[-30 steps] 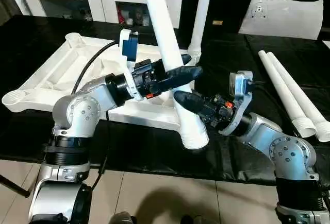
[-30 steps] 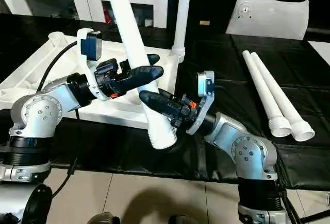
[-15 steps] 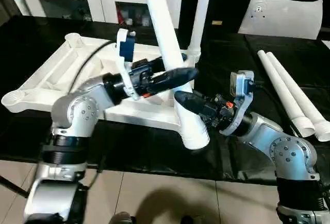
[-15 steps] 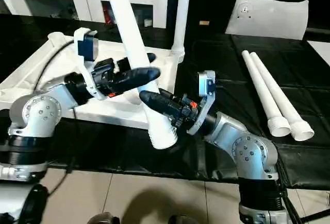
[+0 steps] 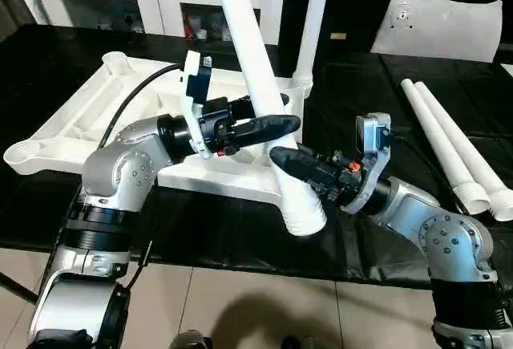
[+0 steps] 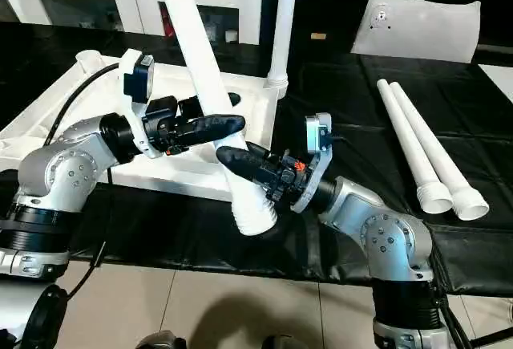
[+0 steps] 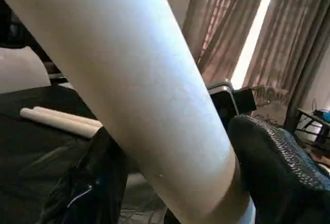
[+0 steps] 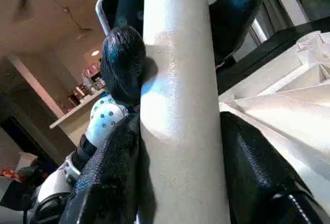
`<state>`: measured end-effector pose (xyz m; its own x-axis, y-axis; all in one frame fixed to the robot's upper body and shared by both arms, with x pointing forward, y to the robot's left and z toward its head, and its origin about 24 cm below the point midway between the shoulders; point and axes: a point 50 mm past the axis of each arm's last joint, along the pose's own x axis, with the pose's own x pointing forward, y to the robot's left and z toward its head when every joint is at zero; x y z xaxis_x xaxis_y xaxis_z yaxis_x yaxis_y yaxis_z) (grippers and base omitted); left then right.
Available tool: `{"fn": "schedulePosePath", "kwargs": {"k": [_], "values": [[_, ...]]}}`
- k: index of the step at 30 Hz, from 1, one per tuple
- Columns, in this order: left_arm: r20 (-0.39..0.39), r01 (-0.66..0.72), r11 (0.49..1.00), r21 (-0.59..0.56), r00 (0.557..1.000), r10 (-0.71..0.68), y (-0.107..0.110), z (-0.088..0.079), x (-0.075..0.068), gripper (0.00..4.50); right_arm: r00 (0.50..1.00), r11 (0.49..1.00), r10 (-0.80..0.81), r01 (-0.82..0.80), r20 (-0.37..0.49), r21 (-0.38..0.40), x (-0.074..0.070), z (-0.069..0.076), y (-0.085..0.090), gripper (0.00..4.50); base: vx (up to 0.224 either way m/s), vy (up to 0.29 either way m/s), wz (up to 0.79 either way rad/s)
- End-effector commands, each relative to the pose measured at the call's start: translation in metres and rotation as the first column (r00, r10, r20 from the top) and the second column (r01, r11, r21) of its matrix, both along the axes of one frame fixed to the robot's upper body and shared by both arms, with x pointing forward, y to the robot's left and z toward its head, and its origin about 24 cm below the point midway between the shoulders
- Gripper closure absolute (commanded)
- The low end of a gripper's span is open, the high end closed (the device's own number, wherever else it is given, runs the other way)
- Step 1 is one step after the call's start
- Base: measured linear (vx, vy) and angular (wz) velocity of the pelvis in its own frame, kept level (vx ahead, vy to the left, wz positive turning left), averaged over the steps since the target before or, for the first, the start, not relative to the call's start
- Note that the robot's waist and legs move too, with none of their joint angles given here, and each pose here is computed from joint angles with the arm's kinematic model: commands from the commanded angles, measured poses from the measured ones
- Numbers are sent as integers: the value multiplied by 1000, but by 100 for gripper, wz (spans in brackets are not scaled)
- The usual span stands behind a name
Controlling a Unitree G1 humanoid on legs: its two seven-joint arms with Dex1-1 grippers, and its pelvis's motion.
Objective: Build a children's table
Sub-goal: Pick table leg
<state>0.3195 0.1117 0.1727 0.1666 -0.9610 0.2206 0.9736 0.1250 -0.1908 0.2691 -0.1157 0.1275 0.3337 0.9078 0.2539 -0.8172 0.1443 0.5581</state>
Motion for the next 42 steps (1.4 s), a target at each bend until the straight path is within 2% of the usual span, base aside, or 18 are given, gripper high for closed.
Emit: {"fn": "schedulePosePath", "kwargs": {"k": [1, 2, 7, 13, 21, 26, 27, 28, 31, 32, 35, 37, 39, 40, 42], "values": [[-25, -40, 999, -8, 999, 40, 6, 1, 4, 172, 999, 999, 16, -17, 40, 29, -2, 6, -1, 265, 0, 0, 0], [-25, -40, 999, -8, 999, 40, 6, 1, 4, 179, 999, 999, 16, -17, 40, 29, -2, 6, -1, 265, 0, 0, 0], [-141, 10, 993, -119, 990, -26, 3, 4, 2, 203, 999, 1000, 13, -14, 43, 27, -1, 6, 0, 265, 0, 0, 0], [-181, 6, 989, -149, 983, -33, 2, 5, 3, 237, 999, 1000, 7, -9, 48, 27, 0, 6, -1, 265, 0, 0, 0], [-220, -34, 983, -183, 976, -7, 2, 7, 6, 246, 998, 1000, -14, 14, 56, 7, 2, 6, -1, 265, 0, 0, 0], [-218, -86, 983, -164, 975, 49, 3, 7, 8, 253, 997, 998, -56, 58, 51, -38, 7, 2, -1, 265, 0, 0, 0], [-216, -88, 983, -162, 975, 52, 4, 7, 8, 254, 997, 997, -62, 64, 48, -41, 8, 1, -1, 210, 0, 0, 0], [-217, -93, 983, -160, 975, 57, 4, 7, 8, 254, 997, 997, -65, 67, 47, -43, 8, 1, -2, 196, 0, 0, 0], [-198, -159, 982, -100, 971, 137, 11, 4, 14, 254, 987, 982, -155, 159, 45, -107, 19, -4, -5, 190, 0, 0, 0], [-194, -168, 981, -92, 970, 148, 12, 4, 15, 257, 986, 979, -163, 167, 47, -113, 20, -4, -5, 161, 0, 0, 0], [-167, -231, 972, -34, 961, 222, 17, 2, 20, 259, 974, 963, -214, 224, 76, -152, 26, -6, -7, 154, 0, 0, 0], [-155, -246, 969, -18, 958, 241, 17, 2, 21, 261, 969, 956, -234, 245, 84, -159, 28, -6, -7, 123, 0, 0, 0], [-122, -293, 954, 58, 947, 298, 18, 1, 23, 261, 951, 933, -289, 306, 112, -192, 34, -6, -9, 116, 0, 0, 0], [-90, -343, 930, 132, 930, 356, 18, -1, 26, 261, 938, 913, -313, 340, 145, -226, 37, -5, -8, 109, 0, 0, 0], [-60, -376, 909, 180, 918, 392, 17, -2, 28, 261, 932, 898, -316, 355, 180, -261, 38, -4, -6, 91, 0, 0, 0]]}}
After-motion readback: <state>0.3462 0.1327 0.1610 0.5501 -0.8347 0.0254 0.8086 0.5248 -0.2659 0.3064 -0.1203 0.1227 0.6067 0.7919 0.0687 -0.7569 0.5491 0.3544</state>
